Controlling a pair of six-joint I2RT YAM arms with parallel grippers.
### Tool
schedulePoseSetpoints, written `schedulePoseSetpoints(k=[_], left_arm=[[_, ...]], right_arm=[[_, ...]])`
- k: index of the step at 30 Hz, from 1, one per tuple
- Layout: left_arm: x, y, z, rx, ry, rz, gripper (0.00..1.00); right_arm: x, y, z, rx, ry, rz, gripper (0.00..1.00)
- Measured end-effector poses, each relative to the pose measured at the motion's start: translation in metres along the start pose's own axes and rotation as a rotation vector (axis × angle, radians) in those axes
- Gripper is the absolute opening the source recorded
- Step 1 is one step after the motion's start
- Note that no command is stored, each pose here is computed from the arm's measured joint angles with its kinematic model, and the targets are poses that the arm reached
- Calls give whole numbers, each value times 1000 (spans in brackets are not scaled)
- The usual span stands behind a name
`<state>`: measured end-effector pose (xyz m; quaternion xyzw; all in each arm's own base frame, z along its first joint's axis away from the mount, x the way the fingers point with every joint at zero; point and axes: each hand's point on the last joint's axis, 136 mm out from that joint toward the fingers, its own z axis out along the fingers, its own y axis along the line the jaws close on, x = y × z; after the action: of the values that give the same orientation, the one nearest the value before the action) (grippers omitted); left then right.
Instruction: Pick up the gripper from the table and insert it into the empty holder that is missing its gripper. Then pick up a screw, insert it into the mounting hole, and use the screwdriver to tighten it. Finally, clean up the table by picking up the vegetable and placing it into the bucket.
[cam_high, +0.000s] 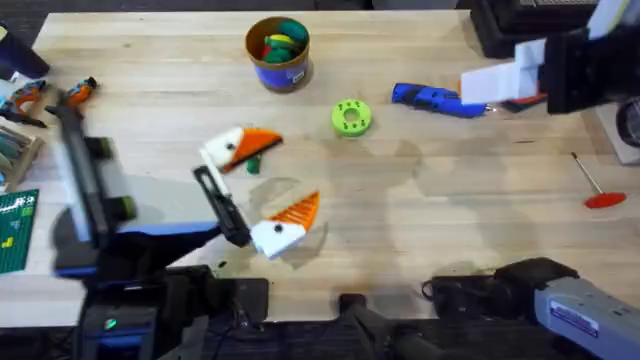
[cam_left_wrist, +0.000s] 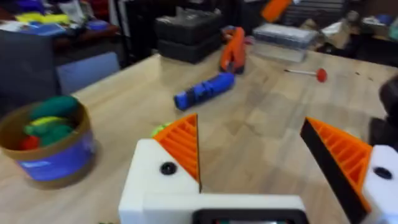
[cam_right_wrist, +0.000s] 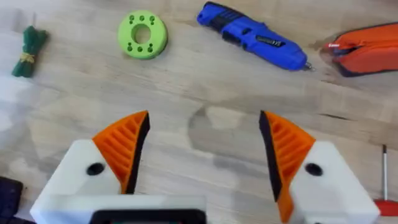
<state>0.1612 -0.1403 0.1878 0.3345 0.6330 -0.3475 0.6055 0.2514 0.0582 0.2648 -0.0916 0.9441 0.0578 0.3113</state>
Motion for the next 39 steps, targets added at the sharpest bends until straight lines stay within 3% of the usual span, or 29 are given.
schedulePoseSetpoints(k=[1,4,10,15,24,25,29,33,39], left_arm=[[-27,9,-3,-63,-14,31,984],[-40,21,-3,-104,18,-15,983],[-43,52,2,-165,187,-173,983],[-49,81,-1,-267,366,-255,983],[-41,126,-20,-450,655,-369,985],[-34,135,-22,-473,694,-384,985],[-25,141,-25,-497,730,-402,985],[-16,145,-36,-600,792,-457,985],[1,125,-40,-680,942,-485,985]], right_arm=[[6,2,2,-12,22,25,982],[12,5,6,-31,22,41,982],[52,6,18,-44,64,71,982],[81,6,21,-46,73,95,981],[89,6,17,-46,49,101,981],[89,6,17,-46,49,104,981],[89,6,17,-46,49,107,988],[88,6,17,-46,46,107,989],[84,6,17,-48,29,106,990]])
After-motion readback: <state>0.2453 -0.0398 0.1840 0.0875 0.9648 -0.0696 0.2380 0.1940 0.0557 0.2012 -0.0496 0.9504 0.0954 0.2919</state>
